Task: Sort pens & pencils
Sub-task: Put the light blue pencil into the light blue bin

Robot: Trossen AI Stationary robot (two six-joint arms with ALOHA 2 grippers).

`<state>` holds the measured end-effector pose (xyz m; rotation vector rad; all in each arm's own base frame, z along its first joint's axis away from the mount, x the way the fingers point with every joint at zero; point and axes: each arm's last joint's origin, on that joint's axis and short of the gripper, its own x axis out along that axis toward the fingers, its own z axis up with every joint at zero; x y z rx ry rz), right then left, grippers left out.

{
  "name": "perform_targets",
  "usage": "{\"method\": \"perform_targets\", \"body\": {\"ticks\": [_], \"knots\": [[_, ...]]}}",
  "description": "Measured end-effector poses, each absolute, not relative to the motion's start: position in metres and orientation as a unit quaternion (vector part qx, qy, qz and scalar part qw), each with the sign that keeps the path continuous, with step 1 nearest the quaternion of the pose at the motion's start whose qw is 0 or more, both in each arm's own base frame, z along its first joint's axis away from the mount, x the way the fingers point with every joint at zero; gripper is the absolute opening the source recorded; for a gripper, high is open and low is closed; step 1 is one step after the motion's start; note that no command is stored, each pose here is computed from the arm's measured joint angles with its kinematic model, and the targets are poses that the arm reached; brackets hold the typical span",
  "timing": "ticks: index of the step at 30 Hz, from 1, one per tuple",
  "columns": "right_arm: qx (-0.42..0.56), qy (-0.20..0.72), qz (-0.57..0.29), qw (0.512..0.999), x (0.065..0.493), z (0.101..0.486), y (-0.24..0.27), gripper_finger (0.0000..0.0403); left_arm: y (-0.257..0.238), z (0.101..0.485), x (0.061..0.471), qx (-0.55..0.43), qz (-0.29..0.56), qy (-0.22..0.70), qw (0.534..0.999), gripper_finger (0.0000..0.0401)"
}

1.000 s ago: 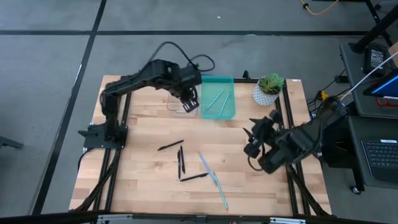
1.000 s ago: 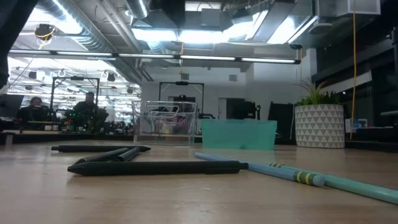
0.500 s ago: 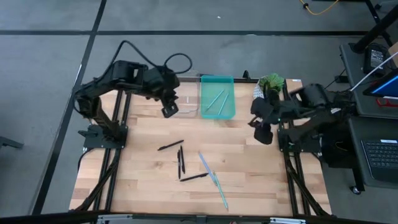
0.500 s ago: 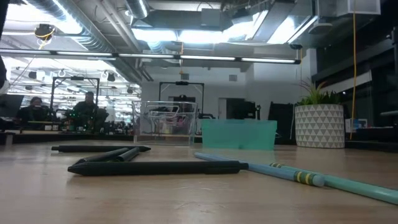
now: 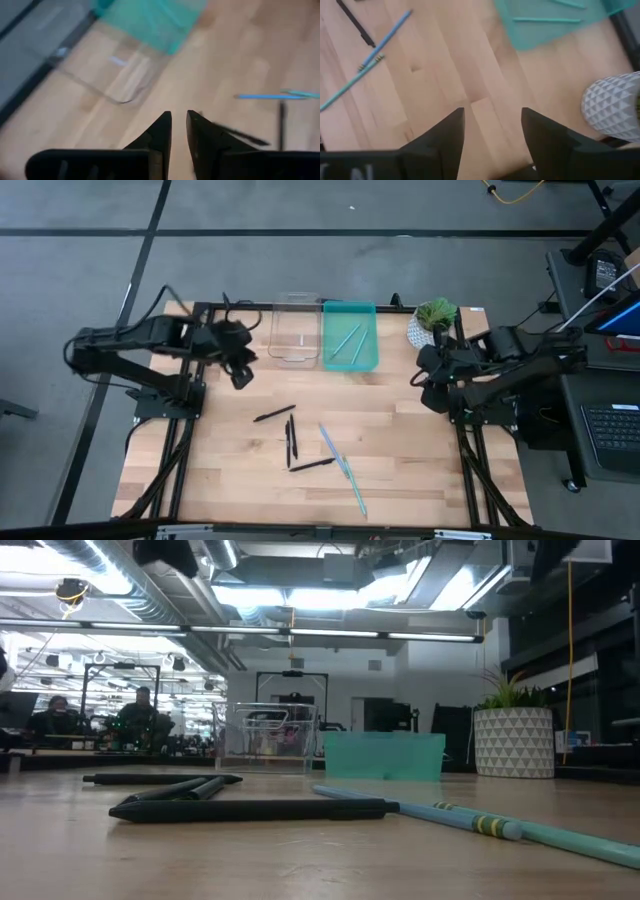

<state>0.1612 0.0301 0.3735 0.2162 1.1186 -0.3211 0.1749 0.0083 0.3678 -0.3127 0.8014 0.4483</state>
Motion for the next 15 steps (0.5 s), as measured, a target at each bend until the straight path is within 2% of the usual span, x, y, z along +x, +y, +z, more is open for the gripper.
{"method": "perform_targets", "body": {"ticks": [4, 10, 15], "knots": [[0.104, 0.515, -0.113, 0.844, 0.161, 0.342, 0.035, 0.0196, 0.0, 0.336, 0.174, -0.171, 0.159, 0.34, 0.911, 0.0053], [0.109, 0.458, -0.004, 0.882, 0.182, 0.303, 0.058, 0.0196, -0.009, 0.297, 0.197, -0.157, 0.067, 0.283, 0.944, 0.0054], [0.108, 0.415, 0.025, 0.903, 0.194, 0.28, 0.069, 0.0196, -0.011, 0.273, 0.213, -0.166, 0.064, 0.284, 0.942, 0.0067]]}}
